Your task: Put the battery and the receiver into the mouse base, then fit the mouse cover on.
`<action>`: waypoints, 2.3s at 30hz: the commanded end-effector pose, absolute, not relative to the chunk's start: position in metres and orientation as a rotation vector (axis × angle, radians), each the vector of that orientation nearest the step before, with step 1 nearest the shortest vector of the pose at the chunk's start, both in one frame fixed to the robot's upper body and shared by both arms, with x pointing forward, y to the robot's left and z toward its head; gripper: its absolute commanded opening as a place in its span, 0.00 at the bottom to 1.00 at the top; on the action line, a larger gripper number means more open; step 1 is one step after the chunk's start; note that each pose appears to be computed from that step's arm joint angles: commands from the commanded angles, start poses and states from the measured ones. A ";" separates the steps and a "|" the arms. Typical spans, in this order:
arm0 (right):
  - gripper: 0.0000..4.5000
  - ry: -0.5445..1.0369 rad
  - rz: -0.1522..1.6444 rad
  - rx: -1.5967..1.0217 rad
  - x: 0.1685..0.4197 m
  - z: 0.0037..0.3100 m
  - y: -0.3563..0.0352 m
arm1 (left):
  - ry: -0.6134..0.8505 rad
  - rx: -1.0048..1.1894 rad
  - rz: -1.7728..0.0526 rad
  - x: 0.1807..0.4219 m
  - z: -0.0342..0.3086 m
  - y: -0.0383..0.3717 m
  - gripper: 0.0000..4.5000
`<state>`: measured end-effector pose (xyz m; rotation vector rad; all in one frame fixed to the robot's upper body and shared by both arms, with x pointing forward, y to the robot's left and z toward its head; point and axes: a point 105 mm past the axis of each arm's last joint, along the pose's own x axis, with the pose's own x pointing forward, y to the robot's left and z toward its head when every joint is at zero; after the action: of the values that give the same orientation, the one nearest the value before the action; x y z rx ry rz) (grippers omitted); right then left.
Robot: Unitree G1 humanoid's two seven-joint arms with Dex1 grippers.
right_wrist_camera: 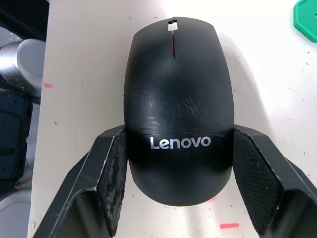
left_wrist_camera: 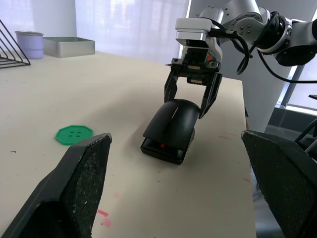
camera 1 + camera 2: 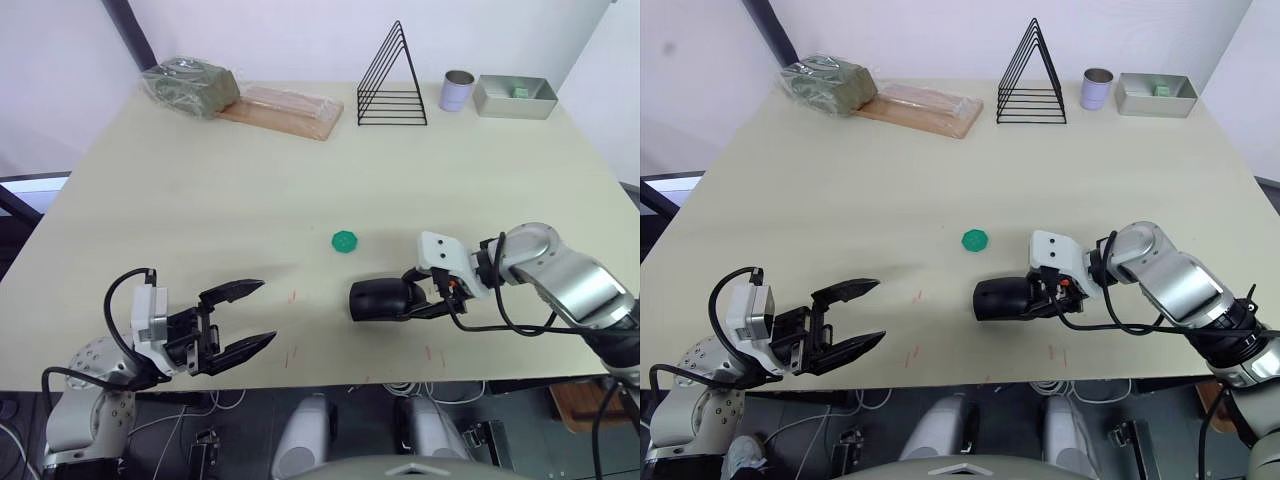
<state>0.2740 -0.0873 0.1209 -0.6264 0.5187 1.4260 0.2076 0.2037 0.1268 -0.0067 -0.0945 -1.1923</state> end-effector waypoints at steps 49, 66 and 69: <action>0.99 0.396 1.460 -0.598 0.271 0.150 -0.076 | -0.099 0.006 -1.201 0.201 0.130 0.200 1.00; 0.99 0.269 1.257 -0.453 0.262 0.113 -0.100 | -0.091 0.010 -1.213 0.201 0.128 0.204 1.00; 0.99 0.261 1.256 -0.449 0.262 0.111 -0.101 | -0.086 0.014 -1.225 0.201 0.127 0.205 1.00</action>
<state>0.2598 -0.0996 0.1026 -0.4320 0.3117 1.2692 0.2018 0.2036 0.1236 -0.0098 -0.0746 -1.2138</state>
